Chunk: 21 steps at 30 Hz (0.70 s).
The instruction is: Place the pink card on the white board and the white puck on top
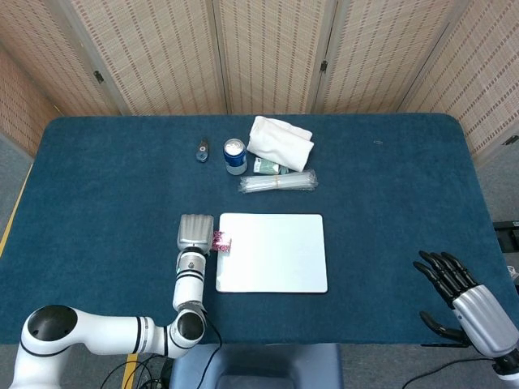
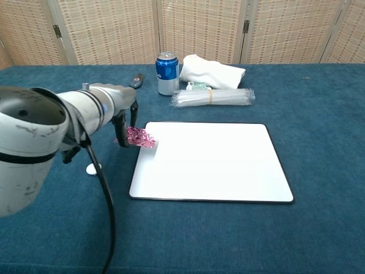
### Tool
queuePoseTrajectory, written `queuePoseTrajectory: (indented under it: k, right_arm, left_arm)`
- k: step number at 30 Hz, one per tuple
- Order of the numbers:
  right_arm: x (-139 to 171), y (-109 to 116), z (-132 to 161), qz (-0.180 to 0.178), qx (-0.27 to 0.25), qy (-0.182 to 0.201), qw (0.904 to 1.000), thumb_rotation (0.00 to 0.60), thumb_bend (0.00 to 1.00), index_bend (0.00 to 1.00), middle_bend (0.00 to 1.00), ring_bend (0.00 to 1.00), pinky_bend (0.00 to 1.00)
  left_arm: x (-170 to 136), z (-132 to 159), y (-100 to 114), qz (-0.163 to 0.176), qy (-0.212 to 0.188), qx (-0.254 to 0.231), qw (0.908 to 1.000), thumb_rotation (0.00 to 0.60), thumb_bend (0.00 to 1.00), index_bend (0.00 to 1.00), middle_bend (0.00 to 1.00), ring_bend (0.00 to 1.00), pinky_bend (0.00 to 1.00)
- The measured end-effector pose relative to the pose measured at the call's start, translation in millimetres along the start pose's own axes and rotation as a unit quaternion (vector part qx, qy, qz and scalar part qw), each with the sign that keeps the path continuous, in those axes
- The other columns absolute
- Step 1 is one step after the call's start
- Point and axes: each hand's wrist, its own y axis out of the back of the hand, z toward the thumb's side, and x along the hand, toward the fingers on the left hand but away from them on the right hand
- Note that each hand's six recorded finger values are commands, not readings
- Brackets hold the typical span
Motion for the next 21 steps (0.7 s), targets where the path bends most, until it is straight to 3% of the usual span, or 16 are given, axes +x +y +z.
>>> queuePoseTrajectory:
  k: [16,21]
  right_arm:
    - [9.7,13.0,-5.0,-0.005,-0.024,0.022,0.9994,0.6,0.25,0.0,0.0,0.0,0.0]
    - [10.5,11.1,-4.8,0.0,-0.023,0.024,0.9995,0.6,0.25,0.0,0.0,0.0,0.0]
  left_arm:
    - [-16.3,90.8,-4.0,-0.008,-0.048,0.03,0.9984,0.6,0.25,0.41,1.0,0.87,0.97]
    - [-14.9,101.6,-2.7,-0.003,-0.05,0.024,0.9984,0.6,0.25,0.32,1.0,0.86,0.97]
